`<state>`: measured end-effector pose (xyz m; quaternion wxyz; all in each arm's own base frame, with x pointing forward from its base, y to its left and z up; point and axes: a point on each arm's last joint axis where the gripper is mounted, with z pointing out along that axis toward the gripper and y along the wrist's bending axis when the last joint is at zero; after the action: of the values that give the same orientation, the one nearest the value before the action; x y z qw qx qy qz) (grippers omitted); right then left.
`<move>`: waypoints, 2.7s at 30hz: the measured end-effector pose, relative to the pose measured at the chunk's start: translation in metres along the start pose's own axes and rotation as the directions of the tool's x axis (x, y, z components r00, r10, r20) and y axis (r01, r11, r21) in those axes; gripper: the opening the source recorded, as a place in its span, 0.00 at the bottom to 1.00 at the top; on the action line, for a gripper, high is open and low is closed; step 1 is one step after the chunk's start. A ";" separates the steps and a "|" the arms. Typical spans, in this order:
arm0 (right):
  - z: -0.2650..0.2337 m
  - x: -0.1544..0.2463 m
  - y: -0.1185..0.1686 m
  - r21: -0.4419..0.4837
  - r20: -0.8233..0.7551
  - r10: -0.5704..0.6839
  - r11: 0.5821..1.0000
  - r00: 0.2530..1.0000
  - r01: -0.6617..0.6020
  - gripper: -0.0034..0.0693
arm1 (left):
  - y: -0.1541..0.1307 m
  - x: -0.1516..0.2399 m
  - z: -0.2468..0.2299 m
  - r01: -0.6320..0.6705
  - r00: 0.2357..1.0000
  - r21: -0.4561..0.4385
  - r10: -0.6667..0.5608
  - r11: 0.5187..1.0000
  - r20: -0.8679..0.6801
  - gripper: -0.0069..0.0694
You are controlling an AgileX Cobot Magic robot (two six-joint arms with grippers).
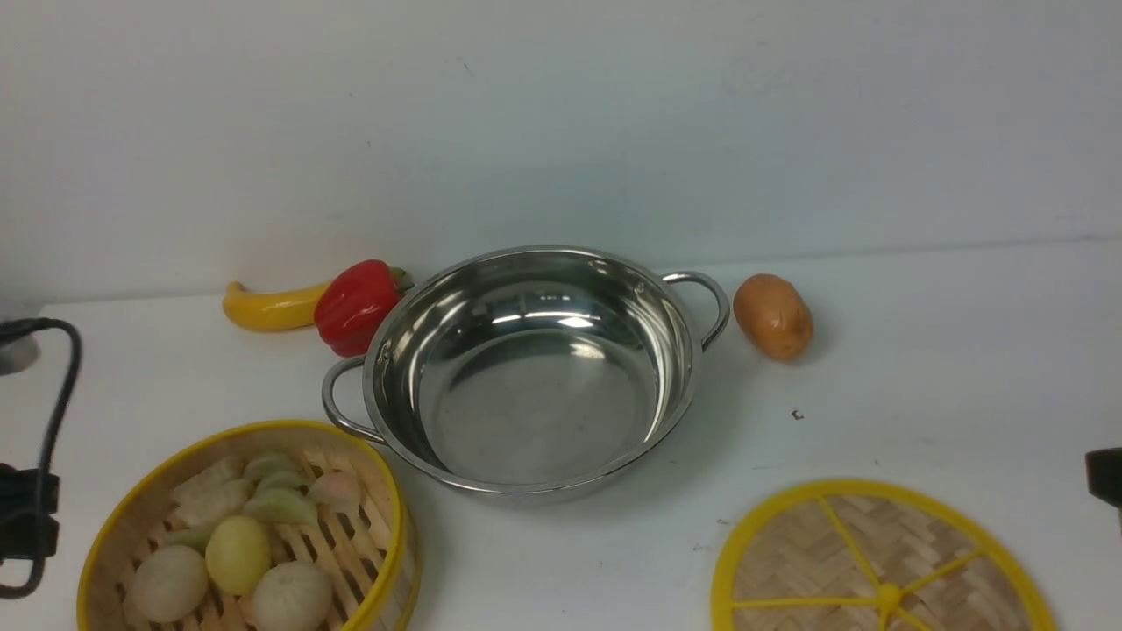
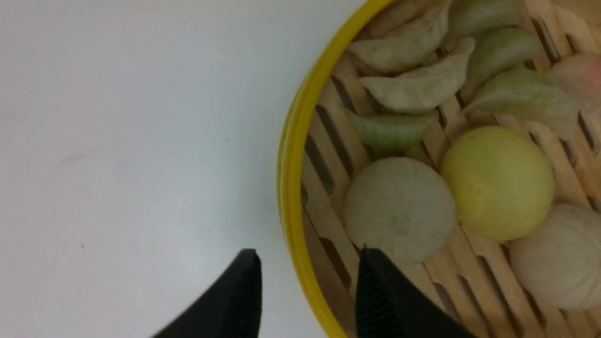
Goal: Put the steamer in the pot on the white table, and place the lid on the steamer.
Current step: 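Grasp the rim of the steamer basket holding the buns with the left gripper, then place the bamboo steamer basket with dumplings into the steel pot with the left gripper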
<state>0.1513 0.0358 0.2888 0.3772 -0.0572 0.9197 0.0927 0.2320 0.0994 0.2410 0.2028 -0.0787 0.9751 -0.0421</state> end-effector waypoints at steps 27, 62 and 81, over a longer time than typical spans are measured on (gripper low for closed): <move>0.000 0.001 0.001 -0.016 -0.014 -0.021 1.000 1.000 0.020 0.39 | 0.015 -0.006 0.104 0.057 0.978 0.014 -0.053 0.998 -0.203 0.18; 0.008 0.006 0.004 -0.051 -0.108 0.013 0.999 0.994 -0.018 0.39 | -0.194 -0.193 0.060 -0.413 0.907 0.120 0.420 0.903 -0.037 0.15; 0.008 0.006 0.008 -0.086 -0.116 0.052 0.994 0.992 -0.062 0.39 | -0.233 -0.210 0.133 -0.437 0.895 0.107 0.443 0.893 -0.044 0.15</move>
<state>0.1510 0.0451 0.2796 0.3186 -0.0530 0.9359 0.1408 0.5076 -0.1012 0.2272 0.1779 0.1552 0.9707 -0.0439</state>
